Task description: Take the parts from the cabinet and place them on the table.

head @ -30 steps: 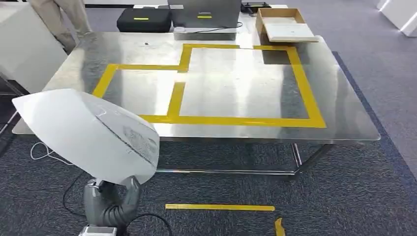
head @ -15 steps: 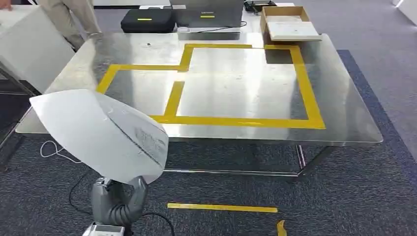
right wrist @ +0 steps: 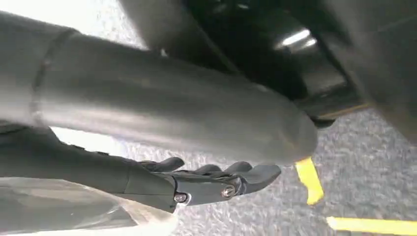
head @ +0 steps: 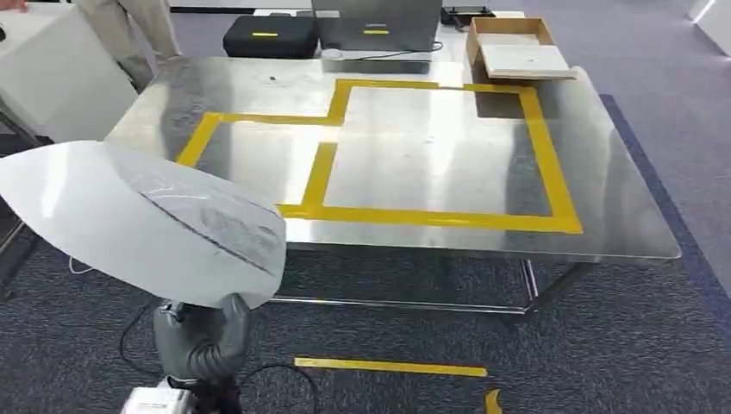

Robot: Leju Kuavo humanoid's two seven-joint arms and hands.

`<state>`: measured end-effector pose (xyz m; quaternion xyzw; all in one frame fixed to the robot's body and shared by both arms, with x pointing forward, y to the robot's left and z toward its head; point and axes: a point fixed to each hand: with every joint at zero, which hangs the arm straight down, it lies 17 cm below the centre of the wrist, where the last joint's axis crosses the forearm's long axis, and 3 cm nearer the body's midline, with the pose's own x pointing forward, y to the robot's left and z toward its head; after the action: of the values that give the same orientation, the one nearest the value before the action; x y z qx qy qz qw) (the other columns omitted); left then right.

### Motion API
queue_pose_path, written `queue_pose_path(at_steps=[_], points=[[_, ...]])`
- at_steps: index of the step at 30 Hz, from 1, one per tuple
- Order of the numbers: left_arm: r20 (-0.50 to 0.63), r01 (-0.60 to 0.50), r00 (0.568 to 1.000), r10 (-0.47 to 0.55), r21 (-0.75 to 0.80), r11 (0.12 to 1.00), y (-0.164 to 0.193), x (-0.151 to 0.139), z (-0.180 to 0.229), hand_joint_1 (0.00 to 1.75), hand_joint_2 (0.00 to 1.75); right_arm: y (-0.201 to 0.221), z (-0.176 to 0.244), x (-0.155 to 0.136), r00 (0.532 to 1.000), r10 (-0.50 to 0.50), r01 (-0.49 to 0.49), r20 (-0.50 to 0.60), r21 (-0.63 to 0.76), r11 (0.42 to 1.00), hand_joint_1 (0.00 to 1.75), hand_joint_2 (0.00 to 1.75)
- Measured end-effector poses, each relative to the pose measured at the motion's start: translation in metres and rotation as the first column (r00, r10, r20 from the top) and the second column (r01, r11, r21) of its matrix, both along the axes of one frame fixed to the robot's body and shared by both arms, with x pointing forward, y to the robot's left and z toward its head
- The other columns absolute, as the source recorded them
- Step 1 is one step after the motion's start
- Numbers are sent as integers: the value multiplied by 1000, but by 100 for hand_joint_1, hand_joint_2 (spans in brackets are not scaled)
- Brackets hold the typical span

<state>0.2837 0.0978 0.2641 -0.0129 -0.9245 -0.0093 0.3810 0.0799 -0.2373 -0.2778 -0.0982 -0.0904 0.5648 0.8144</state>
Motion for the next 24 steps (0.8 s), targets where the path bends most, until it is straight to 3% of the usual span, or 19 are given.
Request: queue_pose_path(at_steps=[12, 24], points=[[-8, -37, 999, 37, -20, 999, 6, 9, -1, 175, 175, 10, 0, -7, 999, 44, -43, -22, 26, 999, 0, 0], [-14, -42, 999, 42, -24, 999, 6, 11, -2, 175, 175, 22, -1, -22, 999, -17, 20, -48, 60, 998, 0, 0]])
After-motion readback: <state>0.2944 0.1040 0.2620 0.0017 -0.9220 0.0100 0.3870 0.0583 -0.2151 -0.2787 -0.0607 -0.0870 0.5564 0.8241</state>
